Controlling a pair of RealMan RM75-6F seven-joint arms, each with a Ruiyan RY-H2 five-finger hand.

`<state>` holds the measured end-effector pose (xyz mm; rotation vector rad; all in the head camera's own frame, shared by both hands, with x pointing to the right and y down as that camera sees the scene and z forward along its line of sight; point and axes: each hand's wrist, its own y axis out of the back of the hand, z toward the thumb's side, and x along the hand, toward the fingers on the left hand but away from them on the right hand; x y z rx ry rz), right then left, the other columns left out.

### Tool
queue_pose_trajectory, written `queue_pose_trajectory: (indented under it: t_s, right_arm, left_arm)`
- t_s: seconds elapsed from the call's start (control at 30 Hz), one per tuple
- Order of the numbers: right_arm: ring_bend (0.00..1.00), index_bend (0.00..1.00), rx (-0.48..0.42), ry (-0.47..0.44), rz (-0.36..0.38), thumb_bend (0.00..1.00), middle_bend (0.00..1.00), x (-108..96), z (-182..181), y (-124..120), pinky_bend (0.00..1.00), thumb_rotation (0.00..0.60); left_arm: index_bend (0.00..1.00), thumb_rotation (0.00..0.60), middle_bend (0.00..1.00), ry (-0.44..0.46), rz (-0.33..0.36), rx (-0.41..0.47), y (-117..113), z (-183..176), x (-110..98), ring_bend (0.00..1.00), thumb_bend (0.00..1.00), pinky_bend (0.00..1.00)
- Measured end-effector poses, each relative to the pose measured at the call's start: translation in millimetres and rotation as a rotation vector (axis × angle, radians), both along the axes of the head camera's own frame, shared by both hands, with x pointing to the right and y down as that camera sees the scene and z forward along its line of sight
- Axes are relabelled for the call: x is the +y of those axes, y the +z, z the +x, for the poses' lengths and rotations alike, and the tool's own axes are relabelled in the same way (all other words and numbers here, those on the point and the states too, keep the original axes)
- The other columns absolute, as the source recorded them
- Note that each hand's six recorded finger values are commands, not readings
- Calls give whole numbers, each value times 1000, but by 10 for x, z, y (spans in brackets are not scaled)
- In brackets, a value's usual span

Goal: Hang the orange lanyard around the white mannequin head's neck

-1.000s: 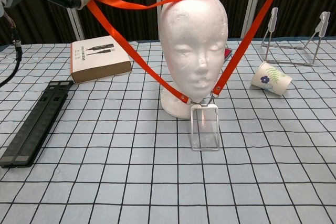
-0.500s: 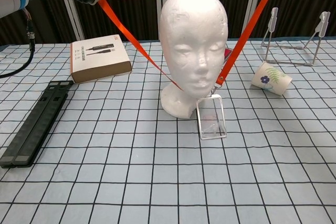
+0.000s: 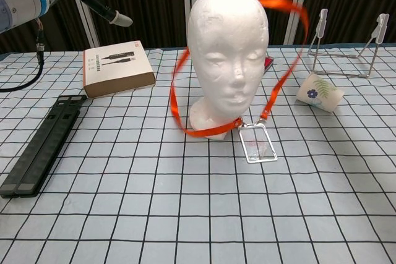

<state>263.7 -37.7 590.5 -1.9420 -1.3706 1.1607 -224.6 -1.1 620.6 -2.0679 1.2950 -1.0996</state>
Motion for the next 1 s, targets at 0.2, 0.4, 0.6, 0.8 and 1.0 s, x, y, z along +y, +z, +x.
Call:
queue_pose_trajectory:
  t_s: [0.2, 0.4, 0.6, 0.8, 1.0]
  right_arm:
    - [0, 0, 136, 14, 28, 0, 0, -66, 76, 42, 0, 600]
    - [0, 0, 176, 25, 43, 111, 0, -56, 197, -19, 0, 600]
    - [0, 4, 233, -7, 56, 657, 0, 67, 391, -127, 0, 600]
    - [0, 37, 303, -89, 43, 872, 0, 432, 743, -244, 0, 600]
    - [0, 128, 335, -166, -12, 970, 0, 891, 1023, -222, 0, 600]
  left_arm:
    - [0, 600, 0, -21, -1, -50, -21, -61, -53, 0, 0, 0]
    - [0, 600, 0, -25, 21, -85, -94, -226, -76, 0, 0, 0]
    - [0, 600, 0, 17, 67, -197, -174, -489, 10, 0, 0, 0]
    - [0, 600, 0, 52, 122, -394, -374, -1079, 381, 0, 0, 0]
    - [0, 600, 0, 30, 111, -497, -465, -1480, 795, 0, 0, 0]
